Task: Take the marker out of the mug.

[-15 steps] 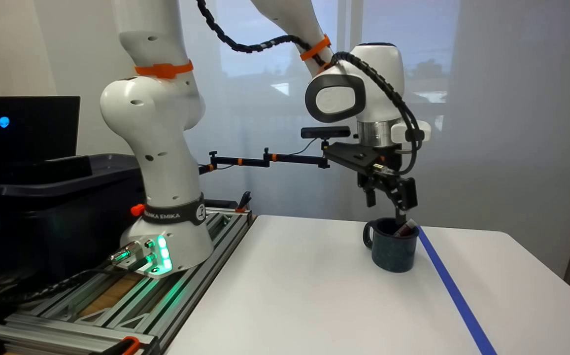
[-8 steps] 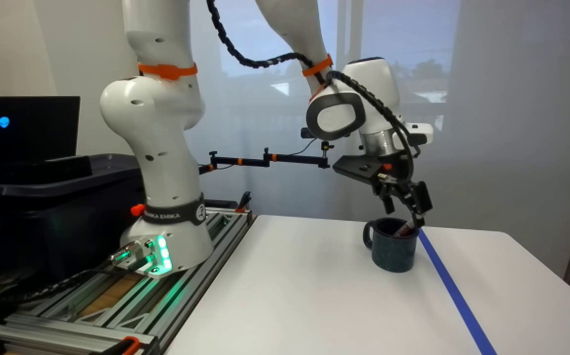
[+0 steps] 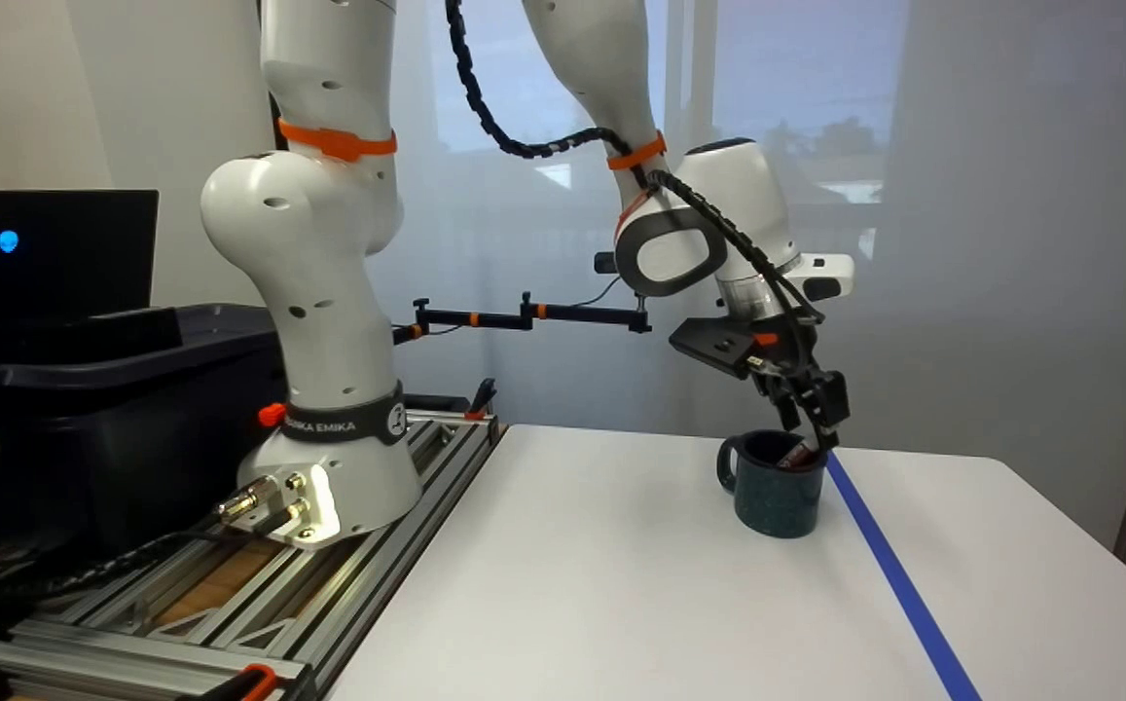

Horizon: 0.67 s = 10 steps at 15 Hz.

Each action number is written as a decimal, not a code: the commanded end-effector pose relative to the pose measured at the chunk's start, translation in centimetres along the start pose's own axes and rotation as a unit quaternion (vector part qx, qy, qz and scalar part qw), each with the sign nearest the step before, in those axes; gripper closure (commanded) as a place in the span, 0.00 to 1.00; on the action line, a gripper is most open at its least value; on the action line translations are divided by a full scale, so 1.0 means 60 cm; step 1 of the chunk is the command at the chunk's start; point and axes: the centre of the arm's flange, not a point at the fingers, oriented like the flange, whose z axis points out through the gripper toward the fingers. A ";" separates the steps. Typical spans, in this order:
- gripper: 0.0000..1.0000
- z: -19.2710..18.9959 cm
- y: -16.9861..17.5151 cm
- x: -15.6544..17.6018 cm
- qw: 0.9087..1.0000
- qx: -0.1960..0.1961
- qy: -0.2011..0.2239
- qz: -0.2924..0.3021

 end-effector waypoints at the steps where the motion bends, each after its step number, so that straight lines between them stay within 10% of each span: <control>1: 0.32 -0.004 -0.010 0.017 1.000 -0.003 0.009 0.016; 10: 0.37 -0.023 -0.033 0.034 0.998 0.037 -0.036 0.043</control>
